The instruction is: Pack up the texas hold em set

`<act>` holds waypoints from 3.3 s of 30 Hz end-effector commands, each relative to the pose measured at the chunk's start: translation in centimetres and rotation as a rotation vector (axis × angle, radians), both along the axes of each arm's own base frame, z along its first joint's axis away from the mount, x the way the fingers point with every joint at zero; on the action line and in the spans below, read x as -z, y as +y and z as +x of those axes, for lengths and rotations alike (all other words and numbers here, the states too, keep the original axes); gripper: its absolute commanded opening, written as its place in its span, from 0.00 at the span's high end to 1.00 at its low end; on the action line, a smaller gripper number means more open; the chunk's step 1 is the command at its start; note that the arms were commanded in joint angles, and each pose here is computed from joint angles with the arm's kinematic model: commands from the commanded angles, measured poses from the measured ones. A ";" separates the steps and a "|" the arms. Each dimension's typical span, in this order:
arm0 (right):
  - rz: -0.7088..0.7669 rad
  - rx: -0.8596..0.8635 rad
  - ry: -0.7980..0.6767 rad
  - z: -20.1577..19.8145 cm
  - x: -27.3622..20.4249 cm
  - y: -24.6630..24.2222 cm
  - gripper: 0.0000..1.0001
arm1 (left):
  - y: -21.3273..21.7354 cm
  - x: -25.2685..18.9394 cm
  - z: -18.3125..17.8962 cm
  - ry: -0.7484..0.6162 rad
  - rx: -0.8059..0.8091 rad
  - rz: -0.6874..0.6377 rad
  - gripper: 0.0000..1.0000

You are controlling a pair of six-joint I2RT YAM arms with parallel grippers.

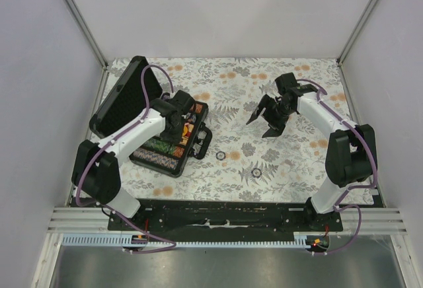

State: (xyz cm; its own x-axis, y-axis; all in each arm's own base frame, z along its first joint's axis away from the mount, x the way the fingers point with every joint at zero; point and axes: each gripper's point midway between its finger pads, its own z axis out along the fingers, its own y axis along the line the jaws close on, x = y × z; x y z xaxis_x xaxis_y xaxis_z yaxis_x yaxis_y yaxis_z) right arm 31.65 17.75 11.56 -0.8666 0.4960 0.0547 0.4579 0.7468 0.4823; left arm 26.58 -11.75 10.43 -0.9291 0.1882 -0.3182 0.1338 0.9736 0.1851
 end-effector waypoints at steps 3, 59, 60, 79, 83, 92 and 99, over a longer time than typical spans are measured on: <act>0.018 -0.014 -0.019 0.5 -0.3 0.2 0.16 | -0.2 1.2 -0.2 0.032 0.027 -0.006 0.76; -0.317 -0.148 0.012 -5.1 4.1 -6.6 0.13 | -11.8 -6.1 1.9 -0.164 0.155 -0.526 0.21; -0.316 -0.146 0.018 -5.1 4.2 -6.6 0.13 | -12.0 -5.9 1.6 -0.166 0.163 -0.531 0.20; -0.514 0.043 0.139 -7.3 8.1 -11.9 0.14 | -13.6 -3.3 0.3 -0.181 0.241 -0.574 0.20; -0.449 0.084 0.183 -7.6 9.8 -11.5 0.16 | -13.6 -3.7 0.5 -0.191 0.250 -0.571 0.20; -0.440 0.115 0.225 -8.3 11.2 -11.4 0.23 | -13.2 -4.3 0.5 -0.199 0.254 -0.553 0.21; -0.462 0.125 0.216 -8.5 11.7 -11.8 0.46 | -12.8 -4.5 0.4 -0.202 0.236 -0.543 0.21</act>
State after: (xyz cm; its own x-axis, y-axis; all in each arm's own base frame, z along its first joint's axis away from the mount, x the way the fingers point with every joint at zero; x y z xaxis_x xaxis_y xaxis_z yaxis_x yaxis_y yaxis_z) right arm 22.89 6.54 0.90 -0.8054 0.5925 0.0137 0.5927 0.8053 0.0168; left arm 26.34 -24.28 12.50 -0.8278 0.1659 -0.5359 0.3577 0.8920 -0.2764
